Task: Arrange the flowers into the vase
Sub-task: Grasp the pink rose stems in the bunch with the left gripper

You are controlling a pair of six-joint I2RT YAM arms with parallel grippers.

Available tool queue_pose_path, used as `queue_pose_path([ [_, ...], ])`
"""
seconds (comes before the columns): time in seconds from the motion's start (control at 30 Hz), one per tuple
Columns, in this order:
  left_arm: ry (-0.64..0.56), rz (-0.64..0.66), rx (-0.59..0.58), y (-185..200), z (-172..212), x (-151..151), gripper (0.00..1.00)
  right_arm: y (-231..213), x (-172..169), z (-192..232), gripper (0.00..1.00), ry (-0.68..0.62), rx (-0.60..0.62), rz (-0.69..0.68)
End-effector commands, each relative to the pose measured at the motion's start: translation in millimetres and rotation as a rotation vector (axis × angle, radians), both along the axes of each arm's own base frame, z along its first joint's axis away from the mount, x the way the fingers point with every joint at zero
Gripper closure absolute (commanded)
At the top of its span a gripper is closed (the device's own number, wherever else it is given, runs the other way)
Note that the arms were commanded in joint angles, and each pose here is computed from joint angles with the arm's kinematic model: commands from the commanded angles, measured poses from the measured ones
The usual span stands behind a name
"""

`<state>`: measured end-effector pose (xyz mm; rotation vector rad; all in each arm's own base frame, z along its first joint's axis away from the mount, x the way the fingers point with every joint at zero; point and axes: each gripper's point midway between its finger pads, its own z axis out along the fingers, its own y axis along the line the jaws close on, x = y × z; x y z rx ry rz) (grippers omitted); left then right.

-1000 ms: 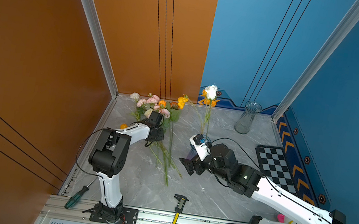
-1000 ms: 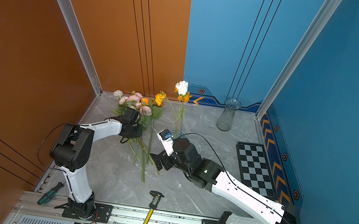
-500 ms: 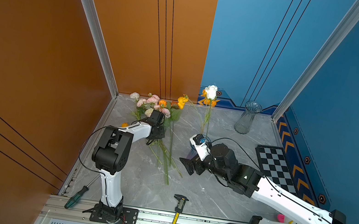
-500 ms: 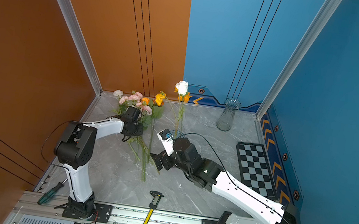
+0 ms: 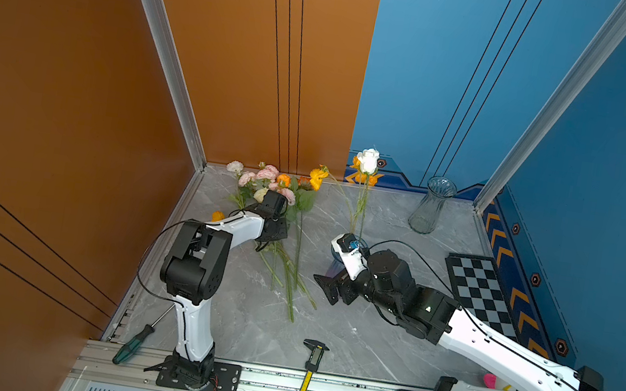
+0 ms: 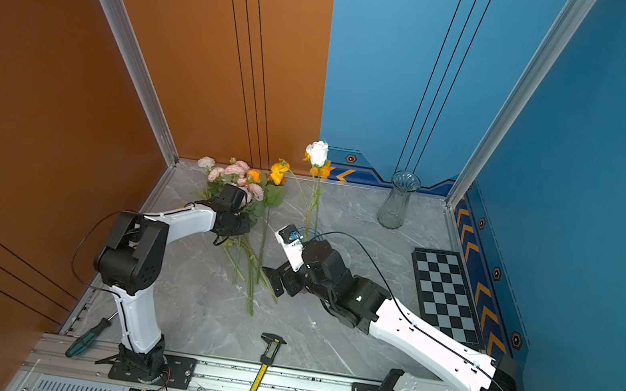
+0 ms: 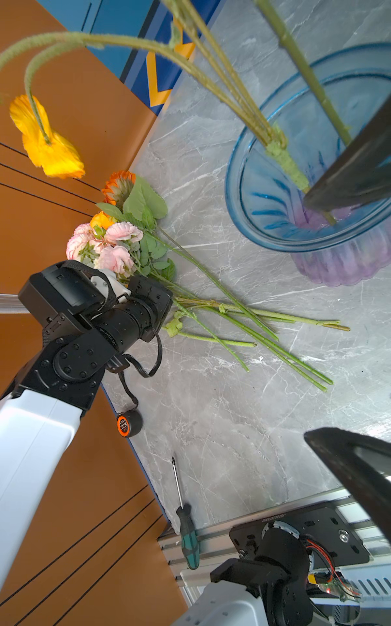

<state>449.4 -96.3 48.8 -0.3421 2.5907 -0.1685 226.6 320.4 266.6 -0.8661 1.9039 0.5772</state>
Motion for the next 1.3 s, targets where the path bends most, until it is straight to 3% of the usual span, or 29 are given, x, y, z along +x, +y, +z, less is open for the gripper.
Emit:
queue_pose_path([
  [0.0, -0.014, 0.009, 0.004, 6.5, 17.6, -9.5, 0.91, 3.0, 3.9, -3.5, 0.00, 0.008, 0.001, -0.006],
  [0.33, -0.039, -0.018, -0.013, 9.6, 47.3, -29.4, 0.88, 9.7, 3.4, -3.5, 0.00, 0.013, 0.011, 0.013],
  [0.7, 0.013, -0.037, -0.040, 3.9, 26.2, -29.5, 0.87, 6.6, 1.6, -2.0, 0.00, 0.010, 0.016, 0.005],
  [0.97, 0.006, -0.039, -0.035, 6.3, 27.1, -30.8, 1.00, 10.9, 2.9, -2.6, 0.00, 0.013, 0.013, 0.014],
  [1.17, -0.012, -0.054, -0.063, 1.7, 33.6, -28.9, 1.00, 11.5, 3.0, -1.7, 0.00, 0.011, 0.013, 0.015],
  [1.27, -0.069, -0.068, -0.092, -1.8, 54.5, -26.8, 1.00, 10.7, 4.1, 0.1, 0.00, 0.005, 0.014, 0.012],
])
